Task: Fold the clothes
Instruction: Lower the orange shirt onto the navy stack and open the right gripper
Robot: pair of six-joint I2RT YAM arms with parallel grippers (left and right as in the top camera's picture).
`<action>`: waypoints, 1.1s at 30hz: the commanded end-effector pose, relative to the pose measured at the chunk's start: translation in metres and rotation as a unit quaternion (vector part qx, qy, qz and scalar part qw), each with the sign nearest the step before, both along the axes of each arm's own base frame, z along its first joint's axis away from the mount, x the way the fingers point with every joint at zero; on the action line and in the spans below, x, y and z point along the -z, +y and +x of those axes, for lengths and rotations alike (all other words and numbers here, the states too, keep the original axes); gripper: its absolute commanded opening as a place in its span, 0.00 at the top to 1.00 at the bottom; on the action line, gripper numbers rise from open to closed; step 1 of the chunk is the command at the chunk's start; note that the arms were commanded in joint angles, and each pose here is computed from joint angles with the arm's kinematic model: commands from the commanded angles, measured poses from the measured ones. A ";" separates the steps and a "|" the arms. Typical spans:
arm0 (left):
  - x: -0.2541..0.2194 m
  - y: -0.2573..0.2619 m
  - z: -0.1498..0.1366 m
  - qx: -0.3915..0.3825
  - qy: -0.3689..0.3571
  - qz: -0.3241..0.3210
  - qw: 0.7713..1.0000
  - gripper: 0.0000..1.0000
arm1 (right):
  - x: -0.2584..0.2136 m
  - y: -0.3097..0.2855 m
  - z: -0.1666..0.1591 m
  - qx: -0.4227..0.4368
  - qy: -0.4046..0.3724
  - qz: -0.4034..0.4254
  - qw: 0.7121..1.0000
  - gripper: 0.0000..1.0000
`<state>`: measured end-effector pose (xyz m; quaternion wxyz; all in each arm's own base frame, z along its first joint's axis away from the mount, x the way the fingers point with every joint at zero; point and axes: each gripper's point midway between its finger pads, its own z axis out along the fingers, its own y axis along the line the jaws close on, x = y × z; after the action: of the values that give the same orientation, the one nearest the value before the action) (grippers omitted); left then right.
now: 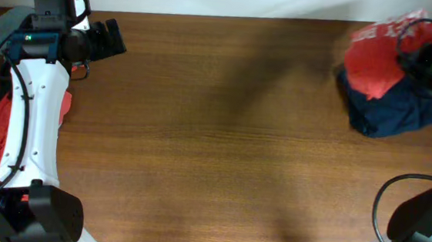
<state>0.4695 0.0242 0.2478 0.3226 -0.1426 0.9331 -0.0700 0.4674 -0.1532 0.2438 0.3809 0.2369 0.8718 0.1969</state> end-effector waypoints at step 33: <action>-0.005 -0.009 0.008 0.016 -0.018 0.011 1.000 0.01 | 0.144 -0.138 -0.016 0.026 -0.019 0.151 0.988 0.49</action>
<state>0.4741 0.0202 0.2512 0.3332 -0.1372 0.9301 -0.0710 0.4533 -0.2822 0.0902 0.3508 0.3054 0.8264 0.3174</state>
